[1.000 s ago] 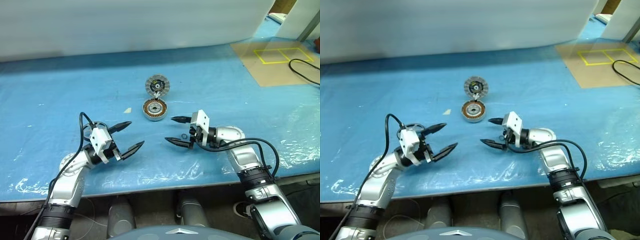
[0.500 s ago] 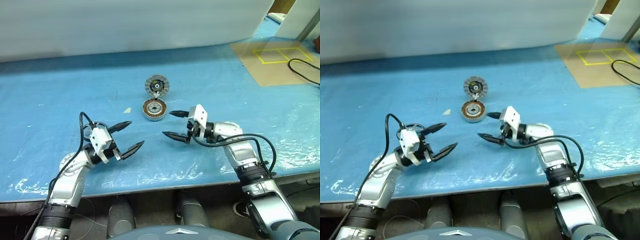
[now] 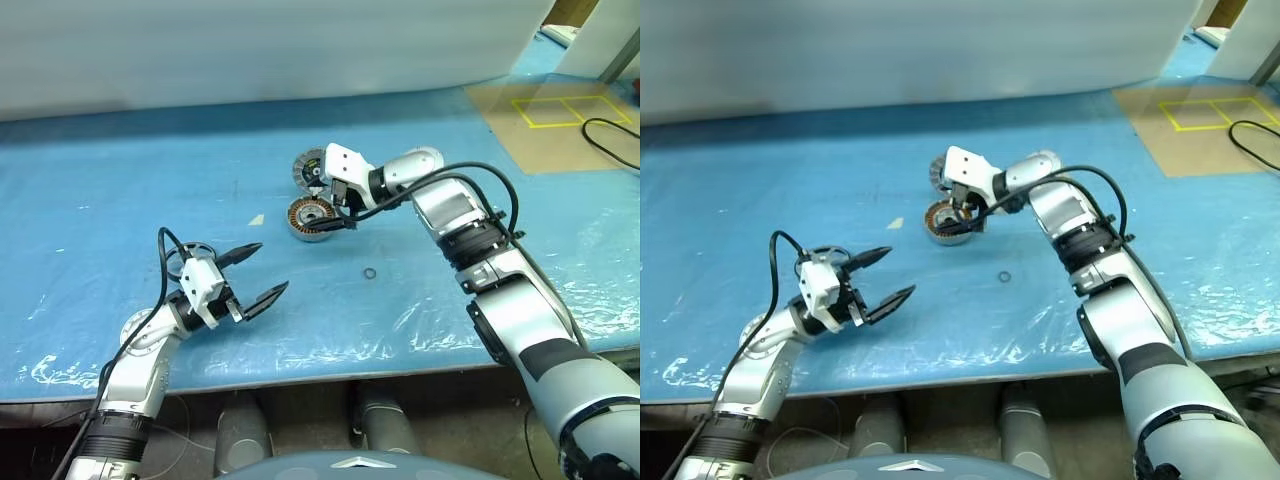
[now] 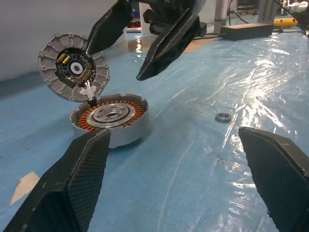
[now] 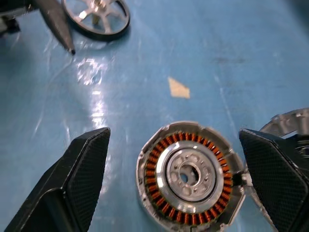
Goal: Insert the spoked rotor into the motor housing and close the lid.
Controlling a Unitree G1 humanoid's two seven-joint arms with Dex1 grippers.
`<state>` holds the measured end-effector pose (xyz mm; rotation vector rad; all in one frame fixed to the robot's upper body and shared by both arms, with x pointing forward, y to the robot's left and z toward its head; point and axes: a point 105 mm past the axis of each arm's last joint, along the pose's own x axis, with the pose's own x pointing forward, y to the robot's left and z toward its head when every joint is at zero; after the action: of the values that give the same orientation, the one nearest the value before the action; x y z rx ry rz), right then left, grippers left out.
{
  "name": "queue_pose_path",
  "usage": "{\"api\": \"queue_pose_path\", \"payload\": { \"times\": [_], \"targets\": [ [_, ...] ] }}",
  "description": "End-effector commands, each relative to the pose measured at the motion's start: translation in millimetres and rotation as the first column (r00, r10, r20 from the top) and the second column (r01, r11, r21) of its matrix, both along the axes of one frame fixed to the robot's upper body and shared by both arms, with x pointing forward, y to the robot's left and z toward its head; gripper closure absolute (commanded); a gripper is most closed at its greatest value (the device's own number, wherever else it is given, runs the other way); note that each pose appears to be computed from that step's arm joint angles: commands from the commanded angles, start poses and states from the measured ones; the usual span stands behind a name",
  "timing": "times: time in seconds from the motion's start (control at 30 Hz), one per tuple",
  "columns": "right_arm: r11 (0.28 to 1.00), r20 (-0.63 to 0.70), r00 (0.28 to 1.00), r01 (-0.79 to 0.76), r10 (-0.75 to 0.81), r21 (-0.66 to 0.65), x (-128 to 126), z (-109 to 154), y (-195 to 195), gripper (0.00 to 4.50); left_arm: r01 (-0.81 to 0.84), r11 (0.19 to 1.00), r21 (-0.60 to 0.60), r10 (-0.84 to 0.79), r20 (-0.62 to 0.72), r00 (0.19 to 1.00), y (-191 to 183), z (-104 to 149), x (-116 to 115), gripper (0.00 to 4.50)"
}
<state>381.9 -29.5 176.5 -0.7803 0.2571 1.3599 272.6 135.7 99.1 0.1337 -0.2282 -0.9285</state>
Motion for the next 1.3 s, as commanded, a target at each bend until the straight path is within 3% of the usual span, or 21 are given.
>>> {"api": "queue_pose_path", "payload": {
  "times": [0.03,0.3,0.73,1.2,1.3],
  "targets": [
    [0.993,-0.047,0.998,-0.041,0.036,-0.11,-2,5,3,0.0,-0.014,1.0,-0.004,0.014,0.038,0.999,2,6,-3,0.02],
    [0.962,-0.028,1.0,-0.004,-0.004,-0.275,10,-19,11,0.0,-0.022,1.0,-0.009,0.022,0.039,0.999,0,5,-4,0.02],
    [0.95,0.027,0.998,0.055,-0.049,-0.309,23,-30,12,0.0,-0.025,1.0,-0.009,0.026,0.034,0.999,1,5,-3,0.02],
    [0.931,0.013,1.0,-0.004,0.009,-0.365,16,-45,16,0.0,-0.03,0.999,-0.011,0.03,0.035,0.999,1,5,-3,0.02],
    [0.928,0.016,1.0,-0.002,0.009,-0.373,17,-48,14,0.56,-0.029,1.0,-0.01,0.029,0.034,0.999,0,4,-3,0.0]
  ]
}}
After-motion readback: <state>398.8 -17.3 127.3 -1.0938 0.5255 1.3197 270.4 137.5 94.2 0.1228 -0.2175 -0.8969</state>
